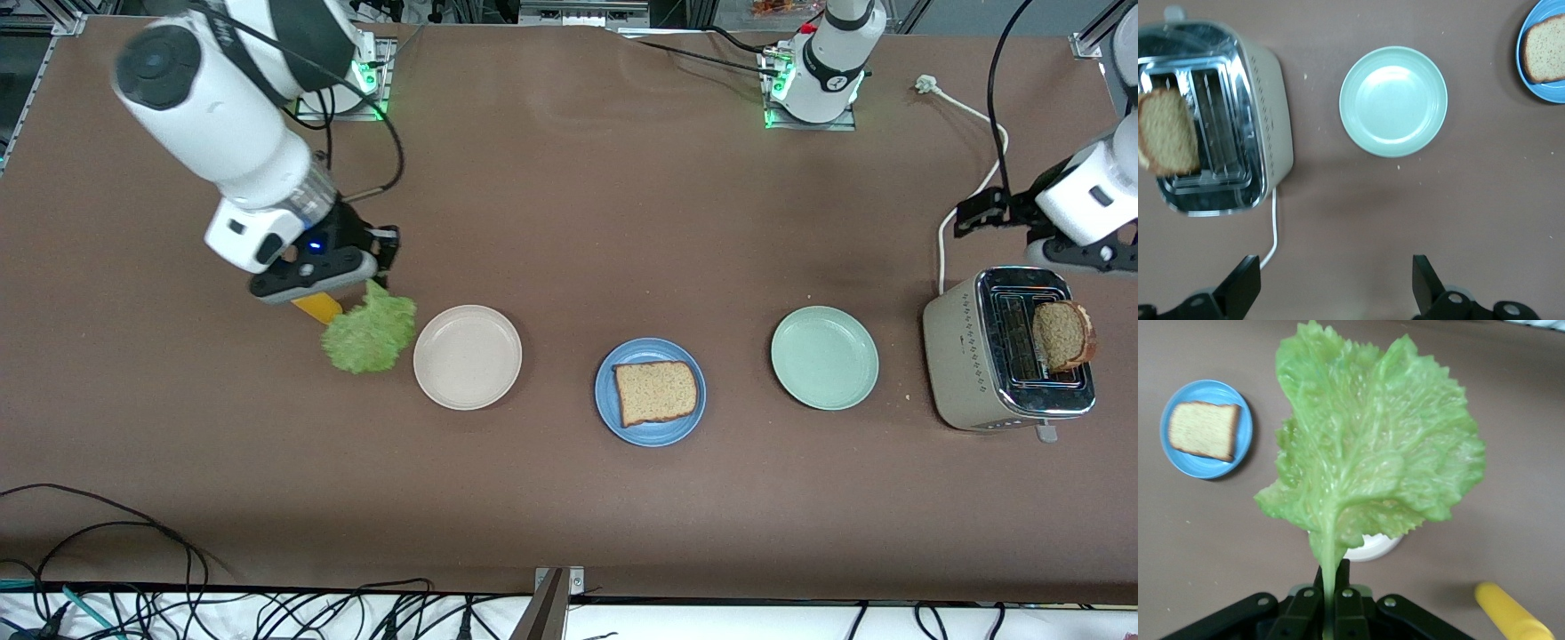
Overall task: Make sandwich in blue plate with both arms
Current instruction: 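Carry the lettuce leaf with the right gripper over the bread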
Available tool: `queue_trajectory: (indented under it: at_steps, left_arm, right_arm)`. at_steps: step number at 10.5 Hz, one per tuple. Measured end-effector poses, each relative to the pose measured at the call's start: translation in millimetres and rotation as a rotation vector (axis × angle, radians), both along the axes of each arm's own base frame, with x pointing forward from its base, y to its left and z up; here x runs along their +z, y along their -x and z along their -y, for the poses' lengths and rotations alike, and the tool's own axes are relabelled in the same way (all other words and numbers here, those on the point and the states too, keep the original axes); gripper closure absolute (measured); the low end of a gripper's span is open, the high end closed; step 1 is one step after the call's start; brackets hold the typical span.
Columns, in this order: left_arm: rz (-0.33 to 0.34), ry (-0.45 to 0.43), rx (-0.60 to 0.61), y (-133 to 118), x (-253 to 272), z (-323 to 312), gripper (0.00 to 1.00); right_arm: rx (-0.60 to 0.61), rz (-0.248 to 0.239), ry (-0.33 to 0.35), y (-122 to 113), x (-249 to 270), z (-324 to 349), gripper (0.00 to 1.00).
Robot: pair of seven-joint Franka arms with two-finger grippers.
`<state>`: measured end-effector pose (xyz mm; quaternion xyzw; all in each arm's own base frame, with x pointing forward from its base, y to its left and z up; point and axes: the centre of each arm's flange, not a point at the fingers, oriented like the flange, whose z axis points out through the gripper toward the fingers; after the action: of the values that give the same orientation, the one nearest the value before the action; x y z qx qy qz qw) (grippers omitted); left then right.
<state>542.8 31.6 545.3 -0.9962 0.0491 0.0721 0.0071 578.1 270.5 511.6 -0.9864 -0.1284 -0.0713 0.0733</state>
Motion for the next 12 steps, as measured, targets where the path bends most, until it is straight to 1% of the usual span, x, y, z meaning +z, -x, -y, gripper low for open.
queue_trajectory:
  at_steps: [2, 3, 4, 6, 7, 9, 11, 12]
  left_arm:
    - [-0.027, -0.01, 0.088, 18, 21, 2, 0.0]
    - [-0.033, -0.021, 0.14, 23, 31, 8, 0.0]
    - [-0.033, -0.026, 0.164, 24, 37, 16, 0.0]
    - [-0.031, -0.033, 0.171, 24, 39, 28, 0.0]
    - [-0.028, -0.033, 0.168, 22, 40, 31, 0.0]
    - [-0.01, -0.032, 0.173, 9, 45, 28, 0.0]
    - [-0.015, -0.033, 0.175, -2, 40, 27, 0.0]
    - [-0.019, -0.034, 0.174, -4, 37, 28, 0.0]
  right_arm:
    - [0.056, 0.058, -0.056, 0, -19, -45, 0.96]
    - [0.081, 0.084, -0.082, 2, -25, -66, 0.96]
    - [0.107, 0.102, -0.102, 7, -31, -85, 0.96]
    - [0.147, 0.124, -0.139, 17, -46, -120, 0.96]
    - [0.159, 0.147, -0.167, 19, -56, -135, 0.96]
    - [0.173, 0.211, -0.236, 19, -79, -162, 0.96]
    - [0.215, 0.278, -0.271, 23, -110, -187, 0.96]
    - [0.236, 0.303, -0.297, 29, -129, -203, 0.96]
